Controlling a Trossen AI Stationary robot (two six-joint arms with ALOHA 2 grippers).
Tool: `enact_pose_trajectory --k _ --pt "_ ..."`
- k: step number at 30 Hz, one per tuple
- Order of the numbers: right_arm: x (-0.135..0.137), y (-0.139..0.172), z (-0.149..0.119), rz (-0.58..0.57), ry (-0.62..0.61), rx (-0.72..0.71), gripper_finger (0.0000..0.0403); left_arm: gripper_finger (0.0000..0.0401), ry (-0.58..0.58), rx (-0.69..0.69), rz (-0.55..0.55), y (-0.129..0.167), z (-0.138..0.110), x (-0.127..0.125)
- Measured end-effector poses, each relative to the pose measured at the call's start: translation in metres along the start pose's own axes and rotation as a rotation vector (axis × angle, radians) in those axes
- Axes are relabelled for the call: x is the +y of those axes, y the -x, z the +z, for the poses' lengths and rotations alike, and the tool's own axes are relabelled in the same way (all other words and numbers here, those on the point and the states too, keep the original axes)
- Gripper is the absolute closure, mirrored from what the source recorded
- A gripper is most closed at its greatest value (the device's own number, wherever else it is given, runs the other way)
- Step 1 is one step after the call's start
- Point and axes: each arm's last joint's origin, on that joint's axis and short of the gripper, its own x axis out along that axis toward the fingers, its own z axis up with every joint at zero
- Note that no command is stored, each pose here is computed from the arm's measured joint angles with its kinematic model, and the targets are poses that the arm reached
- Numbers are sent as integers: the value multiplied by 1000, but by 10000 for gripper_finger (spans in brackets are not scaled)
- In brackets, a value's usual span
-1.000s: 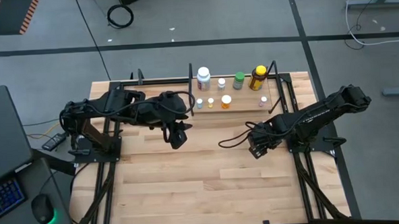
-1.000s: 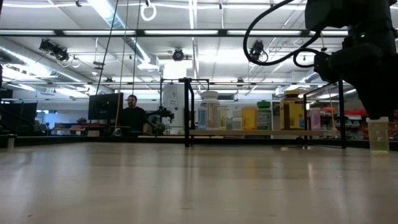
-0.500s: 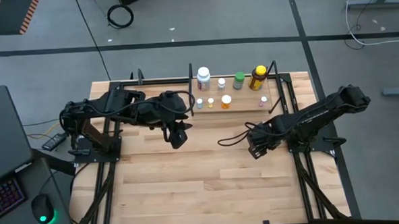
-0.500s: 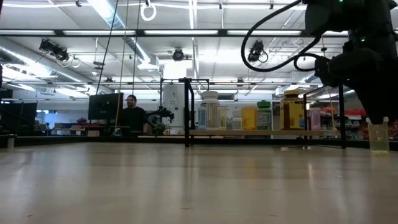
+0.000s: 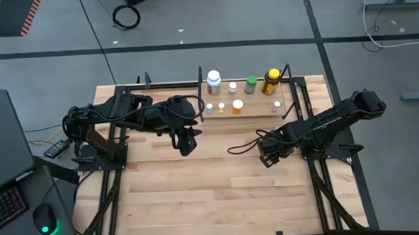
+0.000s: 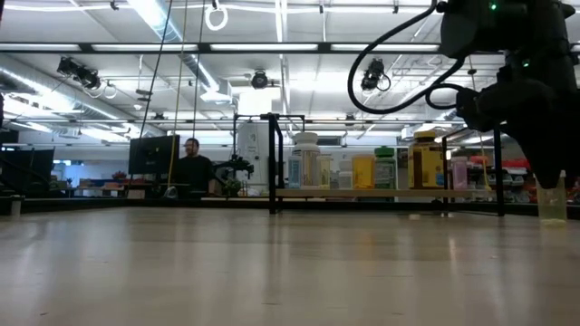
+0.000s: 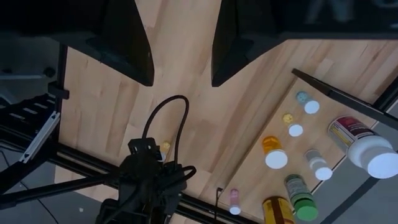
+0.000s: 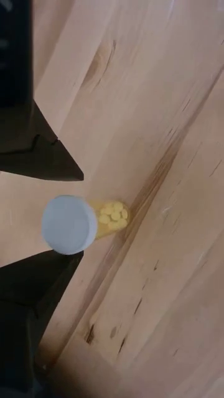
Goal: Pick and place medicine bottles onto shelf by color
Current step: Put the small yellow pill bottle on the shelf
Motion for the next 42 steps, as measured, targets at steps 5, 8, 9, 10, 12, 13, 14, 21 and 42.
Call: enact_pose_trajectory --k 5,8,9,10,12,13,14,21,42 --pt "0 0 0 1 0 -1 221 234 0 -1 -1 0 0 0" --pt "0 0 0 -1 -1 -6 230 236 0 -2 -1 0 0 0" --pt "0 0 0 -1 -1 -7 234 236 0 -2 -1 0 0 0" --pt "0 0 0 -1 -1 -9 237 236 0 -2 -1 0 0 0" --pt "0 0 1 -2 -3 -12 244 234 0 -2 -1 0 0 0" --pt "0 0 1 -2 -6 -12 247 234 0 -2 -1 0 0 0" --pt "0 0 2 -2 -8 -12 250 234 0 -2 -1 0 0 0" --pt "-2 0 8 -3 -29 -21 262 238 0 -2 -1 0 0 0" --pt "-2 44 69 96 -20 -103 265 236 2 -6 -3 0 1 0"
